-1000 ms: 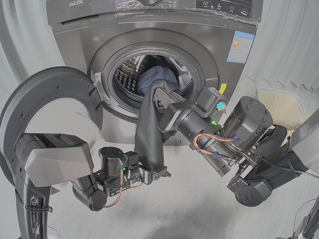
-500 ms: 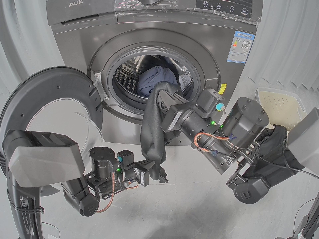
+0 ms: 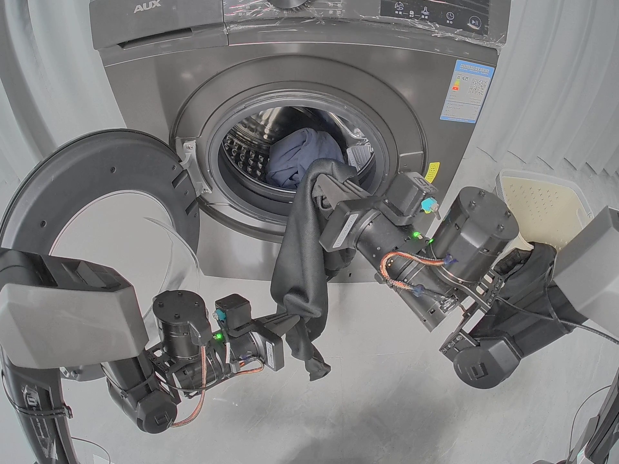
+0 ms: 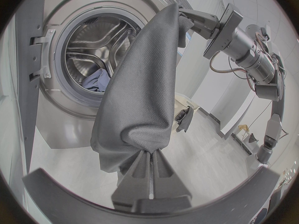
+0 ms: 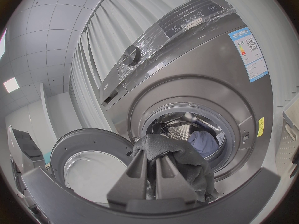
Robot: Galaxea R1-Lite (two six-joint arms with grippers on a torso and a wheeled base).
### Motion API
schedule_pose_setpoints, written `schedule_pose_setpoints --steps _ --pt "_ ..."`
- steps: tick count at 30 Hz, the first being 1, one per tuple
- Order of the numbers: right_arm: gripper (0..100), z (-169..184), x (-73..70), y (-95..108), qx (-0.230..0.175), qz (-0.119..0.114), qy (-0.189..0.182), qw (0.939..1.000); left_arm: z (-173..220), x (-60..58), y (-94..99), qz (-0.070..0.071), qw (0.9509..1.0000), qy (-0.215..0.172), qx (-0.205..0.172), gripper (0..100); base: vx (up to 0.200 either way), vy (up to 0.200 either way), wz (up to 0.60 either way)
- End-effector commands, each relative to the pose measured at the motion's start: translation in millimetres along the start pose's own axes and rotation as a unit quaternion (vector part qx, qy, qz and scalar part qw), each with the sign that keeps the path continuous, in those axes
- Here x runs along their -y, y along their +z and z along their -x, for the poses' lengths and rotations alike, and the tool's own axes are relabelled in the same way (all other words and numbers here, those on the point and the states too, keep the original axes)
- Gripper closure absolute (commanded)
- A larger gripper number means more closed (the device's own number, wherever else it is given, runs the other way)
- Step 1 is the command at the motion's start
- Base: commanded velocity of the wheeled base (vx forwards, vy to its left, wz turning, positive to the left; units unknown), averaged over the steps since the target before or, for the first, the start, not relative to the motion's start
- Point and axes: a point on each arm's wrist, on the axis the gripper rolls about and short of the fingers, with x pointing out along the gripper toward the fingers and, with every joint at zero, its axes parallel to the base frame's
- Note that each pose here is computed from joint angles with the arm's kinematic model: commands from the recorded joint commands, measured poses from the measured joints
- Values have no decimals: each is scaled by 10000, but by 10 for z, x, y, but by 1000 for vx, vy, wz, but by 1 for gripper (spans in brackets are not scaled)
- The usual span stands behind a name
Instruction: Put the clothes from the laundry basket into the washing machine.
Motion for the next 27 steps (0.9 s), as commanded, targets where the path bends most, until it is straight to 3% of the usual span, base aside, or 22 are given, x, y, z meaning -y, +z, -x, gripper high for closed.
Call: schedule_pose_setpoints --steps 1,4,5,9,20,26,27 --pt "100 -2 4 -9 -10 10 -5 10000 21 31 -5 8 10000 -6 -33 100 0 0 0" --pt "100 1 -13 -10 -8 1 18 10000 -36 -4 -169 45 9996 29 -286 100 0 0 0" --pt "100 1 -13 -10 -8 1 18 10000 -50 -16 -213 61 9994 28 -354 0 0 0 0" --pt "100 4 -37 -5 -1 -12 49 10000 -148 -83 -358 125 9986 91 -504 0 0 0 0" --pt "100 -20 -71 20 44 -25 86 10000 -369 -131 -459 107 9989 92 -437 0 0 0 0" --pt "100 -19 -76 19 42 -12 93 9999 -523 -206 -505 90 9993 208 -309 0 0 0 0" --pt "100 -17 -71 23 44 -10 86 10000 -547 -273 -508 73 9991 340 -263 0 0 0 0"
